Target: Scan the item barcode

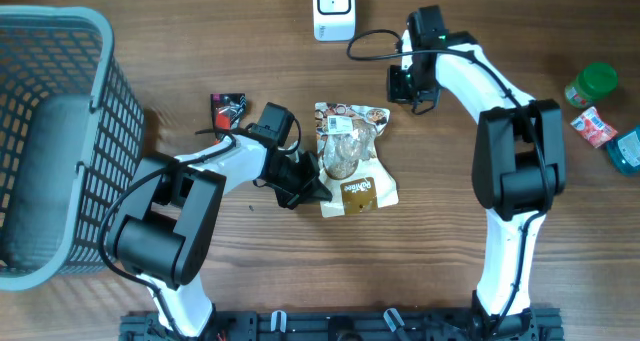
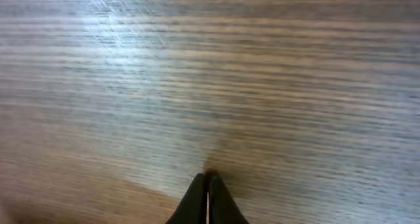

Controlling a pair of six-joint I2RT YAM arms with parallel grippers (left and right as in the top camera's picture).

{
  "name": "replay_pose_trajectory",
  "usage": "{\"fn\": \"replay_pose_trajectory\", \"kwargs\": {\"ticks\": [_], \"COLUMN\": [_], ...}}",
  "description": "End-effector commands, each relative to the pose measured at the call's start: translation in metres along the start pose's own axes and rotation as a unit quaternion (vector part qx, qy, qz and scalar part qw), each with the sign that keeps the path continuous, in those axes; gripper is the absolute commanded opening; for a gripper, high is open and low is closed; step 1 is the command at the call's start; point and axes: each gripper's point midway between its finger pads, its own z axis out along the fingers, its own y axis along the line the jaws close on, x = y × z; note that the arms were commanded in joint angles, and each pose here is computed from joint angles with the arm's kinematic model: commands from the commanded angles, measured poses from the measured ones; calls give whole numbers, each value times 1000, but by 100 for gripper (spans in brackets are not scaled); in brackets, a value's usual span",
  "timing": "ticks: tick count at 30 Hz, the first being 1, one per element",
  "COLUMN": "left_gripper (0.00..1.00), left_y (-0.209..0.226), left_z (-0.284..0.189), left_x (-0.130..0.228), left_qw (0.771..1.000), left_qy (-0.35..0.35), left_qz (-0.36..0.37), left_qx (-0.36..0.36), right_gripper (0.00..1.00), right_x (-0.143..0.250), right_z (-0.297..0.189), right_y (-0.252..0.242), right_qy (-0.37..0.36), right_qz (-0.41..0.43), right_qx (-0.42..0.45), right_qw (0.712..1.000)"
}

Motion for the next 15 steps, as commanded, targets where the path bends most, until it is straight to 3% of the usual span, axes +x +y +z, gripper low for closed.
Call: {"fn": "replay_pose_trajectory", "kwargs": {"ticks": [1,6,8,9,10,12,15], "left_gripper": [4,4,4,4,4,4,4], "left_y": [26,26,26,26,26,26,26], "left_z": [6,6,6,6,6,6,6], "left_x": [-4,-4,-4,-4,-4,-4,-4], "left_qw": [999,999,999,999,999,999,999], "left_qy": [-17,-16,-16,-16,-17,-17,-17], "left_qz": [-25,-25,-25,-25,-25,-25,-25], "left_qx": [-41,-41,-41,-41,-41,-41,-42], "right_gripper": [39,7,8,29,78,100,100], "right_x": [17,8,0,1,4,16,36], "right_z": [3,-37,-63,-69,-71,-68,-67], "right_y": [3,27,32,33,33,30,42], "right_qy": [34,14,-13,-16,-10,13,48], "right_qz": [-19,-42,-49,-51,-55,-56,-53], "right_qx": [-11,-72,-76,-76,-75,-73,-121], "right_qw": [999,996,996,996,996,996,990]}}
